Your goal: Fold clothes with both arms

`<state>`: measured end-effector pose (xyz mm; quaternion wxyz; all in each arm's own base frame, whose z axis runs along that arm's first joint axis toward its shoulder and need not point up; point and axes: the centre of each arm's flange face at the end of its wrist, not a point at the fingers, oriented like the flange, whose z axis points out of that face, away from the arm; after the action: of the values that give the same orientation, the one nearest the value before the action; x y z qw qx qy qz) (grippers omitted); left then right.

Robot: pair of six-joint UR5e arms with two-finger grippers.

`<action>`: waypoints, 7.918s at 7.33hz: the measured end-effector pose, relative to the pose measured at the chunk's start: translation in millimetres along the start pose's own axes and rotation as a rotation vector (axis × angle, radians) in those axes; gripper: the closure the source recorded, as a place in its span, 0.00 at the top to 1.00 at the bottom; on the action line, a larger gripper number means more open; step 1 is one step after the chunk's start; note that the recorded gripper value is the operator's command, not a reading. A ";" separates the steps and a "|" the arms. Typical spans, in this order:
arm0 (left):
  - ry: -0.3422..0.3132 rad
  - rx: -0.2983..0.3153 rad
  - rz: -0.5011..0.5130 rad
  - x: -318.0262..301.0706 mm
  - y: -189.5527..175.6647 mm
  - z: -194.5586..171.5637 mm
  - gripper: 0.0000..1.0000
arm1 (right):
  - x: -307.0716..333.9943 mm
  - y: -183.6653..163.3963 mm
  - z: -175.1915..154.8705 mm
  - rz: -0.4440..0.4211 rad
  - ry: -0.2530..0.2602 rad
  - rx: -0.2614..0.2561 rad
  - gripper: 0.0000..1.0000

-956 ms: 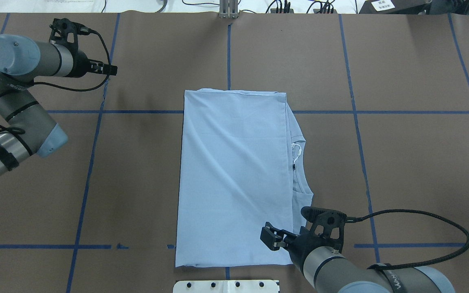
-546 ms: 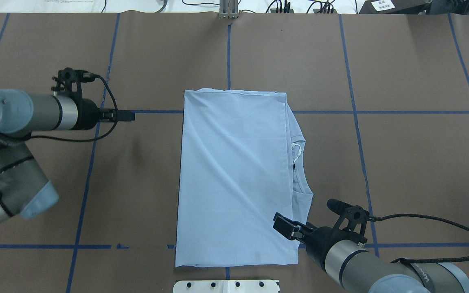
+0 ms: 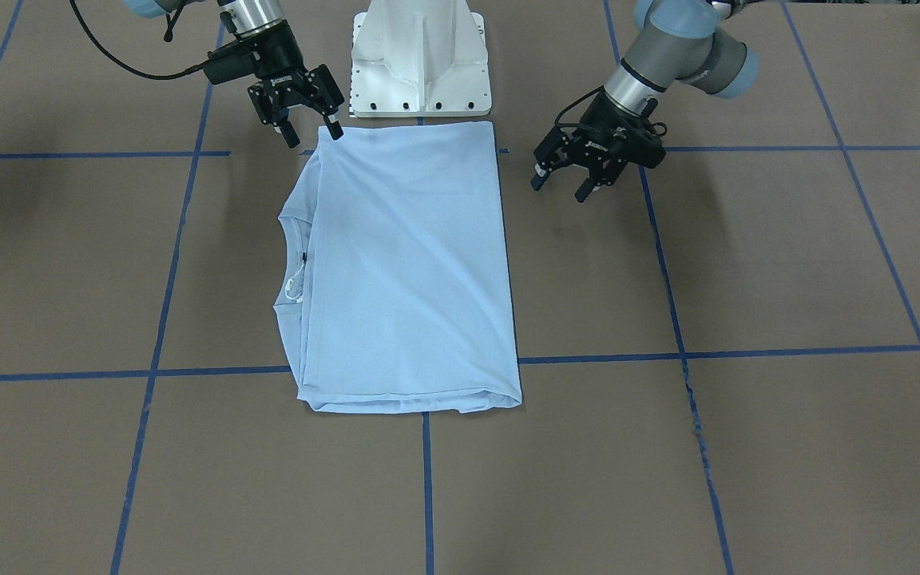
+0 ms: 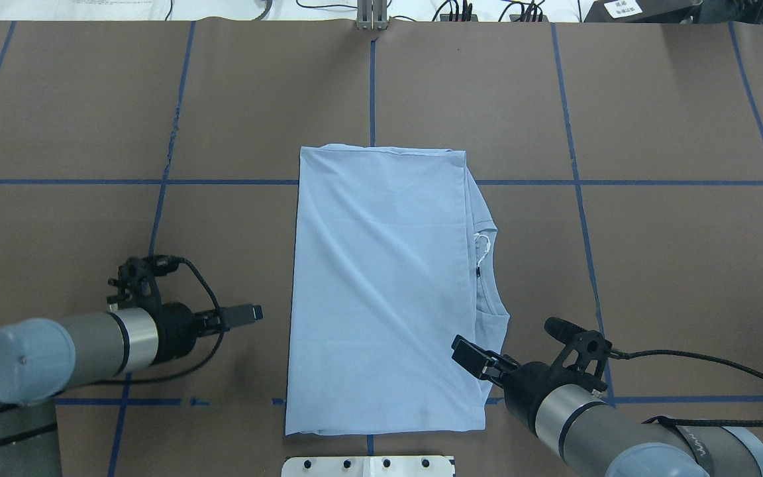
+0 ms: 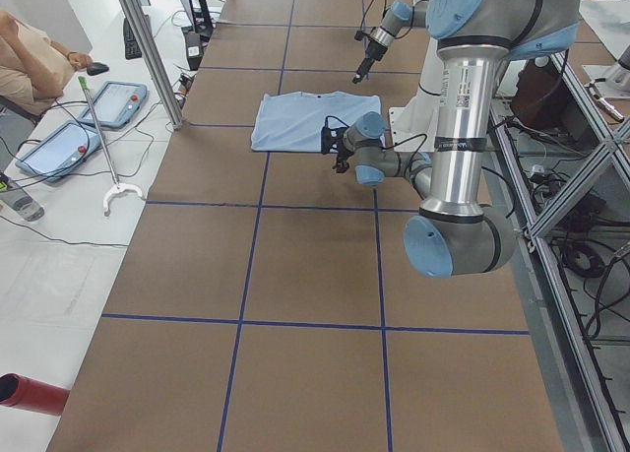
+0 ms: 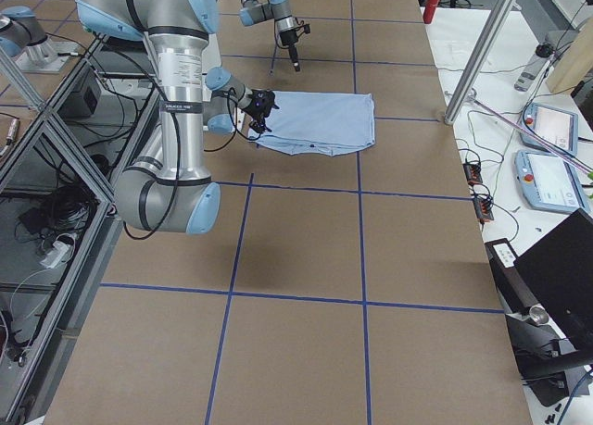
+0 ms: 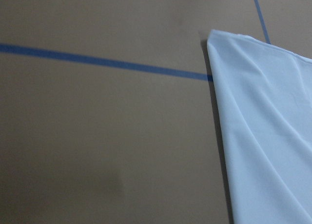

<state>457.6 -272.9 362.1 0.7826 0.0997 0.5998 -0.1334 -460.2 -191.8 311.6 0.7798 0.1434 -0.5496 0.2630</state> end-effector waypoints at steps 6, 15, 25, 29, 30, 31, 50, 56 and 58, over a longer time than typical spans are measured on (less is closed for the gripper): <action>0.051 -0.009 -0.309 24.4 126.0 9.5 0.73 | 2.3 1.0 5.7 0.022 0.003 0.015 1.00; 0.039 -0.038 -0.301 36.9 168.4 23.8 0.59 | 4.1 3.1 9.3 0.019 0.006 0.024 1.00; 0.047 -0.032 -0.305 41.2 164.3 24.4 0.00 | 6.2 5.5 12.9 0.029 0.011 0.025 1.00; 0.049 -0.033 -0.299 41.9 164.8 23.7 0.00 | 16.5 19.0 32.9 0.113 0.125 0.077 0.97; 0.049 -0.033 -0.298 41.6 164.9 23.9 0.00 | 12.3 26.0 36.5 0.123 0.166 0.091 0.95; 0.047 -0.033 -0.297 40.9 165.4 24.3 0.00 | 7.5 33.3 39.4 0.135 0.199 0.102 0.95; 0.089 -0.058 -0.280 55.4 150.5 -7.2 0.00 | -23.5 66.5 27.1 0.140 0.194 0.098 0.00; 0.088 -0.148 -0.252 154.1 88.9 -170.6 0.00 | -79.8 26.7 -77.9 0.167 0.145 0.031 0.00; 0.042 -0.073 -0.189 179.0 56.2 -151.0 0.00 | -88.7 14.0 -47.0 0.140 0.177 0.075 0.00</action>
<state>382.1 -188.1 149.7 0.7569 0.0166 0.6273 -0.1826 -454.3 -178.6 211.3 0.7990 0.1098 -0.4773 0.3488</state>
